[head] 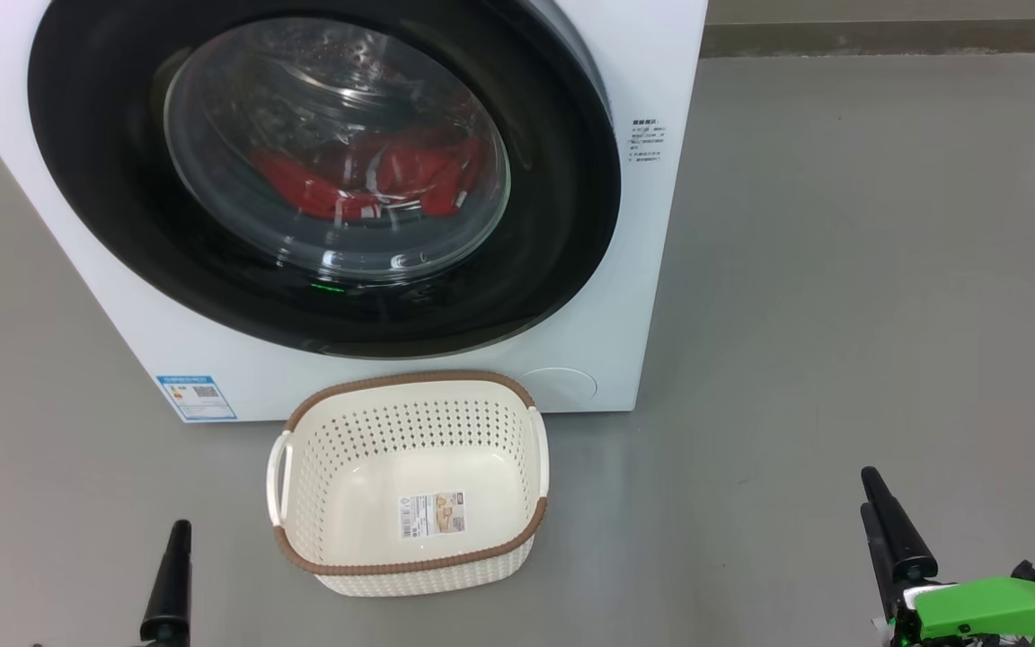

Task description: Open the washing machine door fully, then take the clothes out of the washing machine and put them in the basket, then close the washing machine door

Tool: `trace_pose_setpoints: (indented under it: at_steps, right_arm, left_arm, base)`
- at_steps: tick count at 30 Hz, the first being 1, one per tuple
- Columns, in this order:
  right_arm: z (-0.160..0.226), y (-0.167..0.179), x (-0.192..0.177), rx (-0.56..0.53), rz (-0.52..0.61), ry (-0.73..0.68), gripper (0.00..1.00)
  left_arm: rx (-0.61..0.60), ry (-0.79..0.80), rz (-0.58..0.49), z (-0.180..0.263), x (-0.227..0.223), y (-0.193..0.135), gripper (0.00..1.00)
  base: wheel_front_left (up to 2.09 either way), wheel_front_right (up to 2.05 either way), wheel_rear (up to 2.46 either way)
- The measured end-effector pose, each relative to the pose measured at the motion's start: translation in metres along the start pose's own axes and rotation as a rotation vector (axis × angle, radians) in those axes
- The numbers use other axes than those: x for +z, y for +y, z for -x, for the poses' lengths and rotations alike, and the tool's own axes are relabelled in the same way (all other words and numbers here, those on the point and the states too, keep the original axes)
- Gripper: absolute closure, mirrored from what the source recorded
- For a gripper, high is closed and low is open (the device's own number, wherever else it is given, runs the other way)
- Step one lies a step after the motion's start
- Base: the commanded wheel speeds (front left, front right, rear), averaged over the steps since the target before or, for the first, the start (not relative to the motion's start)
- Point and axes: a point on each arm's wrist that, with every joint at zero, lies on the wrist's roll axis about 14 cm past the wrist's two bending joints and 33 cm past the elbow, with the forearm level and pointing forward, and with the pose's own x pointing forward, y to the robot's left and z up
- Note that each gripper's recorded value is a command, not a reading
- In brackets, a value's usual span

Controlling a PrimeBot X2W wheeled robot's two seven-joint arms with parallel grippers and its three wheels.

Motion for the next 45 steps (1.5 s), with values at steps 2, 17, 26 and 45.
trace_pose_setpoints:
  at_steps: [2,17,26,45]
  right_arm:
    - [0.000,0.000,-0.001,0.000,0.038,0.005,0.00]
    - [-0.005,0.005,-0.005,0.013,0.284,0.027,0.00]
    - [-0.006,0.005,-0.007,0.021,0.430,0.036,0.00]
    - [-0.009,0.015,-0.009,0.072,0.660,0.038,0.00]
  left_arm:
    - [-0.004,-0.005,-0.026,0.000,0.001,-0.001,0.00]
    - [-0.037,-0.011,-0.259,-0.001,-0.001,-0.013,0.00]
    - [-0.057,-0.009,-0.381,-0.001,-0.003,-0.017,0.00]
    - [-0.108,-0.012,-0.607,0.002,-0.009,-0.028,0.00]
  base:
    - [0.00,0.00,0.00]
    - [0.00,0.00,0.00]
    - [0.00,0.00,0.00]
    - [0.00,0.00,0.00]
